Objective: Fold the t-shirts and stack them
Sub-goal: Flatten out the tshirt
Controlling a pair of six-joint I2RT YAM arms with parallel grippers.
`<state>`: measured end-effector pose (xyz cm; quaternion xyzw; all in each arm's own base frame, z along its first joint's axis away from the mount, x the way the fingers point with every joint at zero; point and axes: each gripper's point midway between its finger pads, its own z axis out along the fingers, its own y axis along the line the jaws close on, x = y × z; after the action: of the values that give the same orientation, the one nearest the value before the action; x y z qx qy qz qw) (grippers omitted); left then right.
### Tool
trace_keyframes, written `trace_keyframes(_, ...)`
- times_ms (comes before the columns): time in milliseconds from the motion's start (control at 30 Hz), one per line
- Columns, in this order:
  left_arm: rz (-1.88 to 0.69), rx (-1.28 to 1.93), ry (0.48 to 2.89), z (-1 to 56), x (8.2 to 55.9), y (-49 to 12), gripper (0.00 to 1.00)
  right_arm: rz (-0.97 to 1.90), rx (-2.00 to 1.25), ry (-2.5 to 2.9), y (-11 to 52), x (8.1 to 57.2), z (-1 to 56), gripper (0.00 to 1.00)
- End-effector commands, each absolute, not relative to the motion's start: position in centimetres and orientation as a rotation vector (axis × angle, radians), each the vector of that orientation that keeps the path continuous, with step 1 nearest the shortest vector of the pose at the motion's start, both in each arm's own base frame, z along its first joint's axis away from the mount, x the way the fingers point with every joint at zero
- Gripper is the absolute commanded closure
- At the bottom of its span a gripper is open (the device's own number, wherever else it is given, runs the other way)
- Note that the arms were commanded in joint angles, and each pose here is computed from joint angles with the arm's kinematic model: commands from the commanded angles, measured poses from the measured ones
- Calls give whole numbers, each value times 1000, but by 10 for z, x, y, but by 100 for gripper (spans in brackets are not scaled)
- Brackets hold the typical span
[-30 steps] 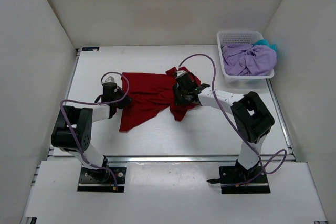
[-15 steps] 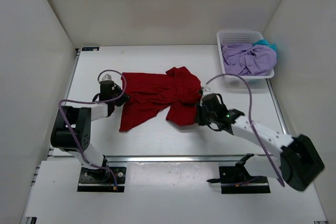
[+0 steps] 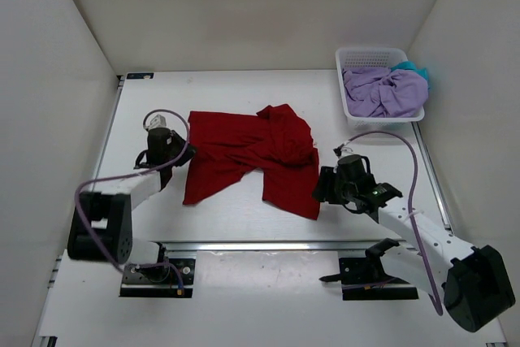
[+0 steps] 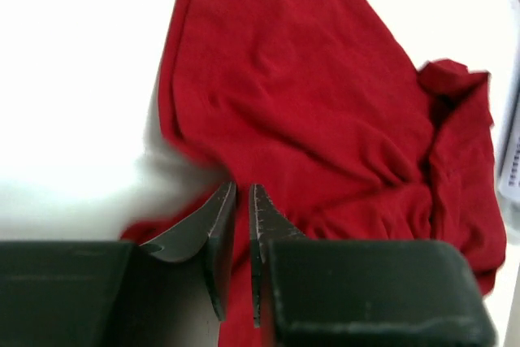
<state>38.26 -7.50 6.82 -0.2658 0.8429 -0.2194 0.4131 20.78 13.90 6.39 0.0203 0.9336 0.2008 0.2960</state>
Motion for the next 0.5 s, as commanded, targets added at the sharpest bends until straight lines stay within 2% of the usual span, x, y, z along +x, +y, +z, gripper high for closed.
trace_keyframes(0,-458,-631,2103,81,347,-63,76,579,-34,2419,164,221,75,55)
trace_keyframes(133,-291,-613,2190,64,296,-45,64,646,-82,2396,182,220,76,57)
trace_keyframes(167,-284,-608,2163,71,289,-42,54,650,-107,2394,184,220,76,57)
trace_keyframes(200,-288,-603,2150,77,279,-41,49,647,-117,2381,185,221,77,58)
trace_keyframes(233,-269,-618,2169,71,269,-36,36,651,-112,2379,186,221,78,58)
trace_keyframes(300,-315,-591,2151,79,261,-40,2,666,-144,2382,189,219,78,57)
trace_keyframes(467,-378,-604,2195,67,230,-47,1,683,-184,2367,193,212,78,57)
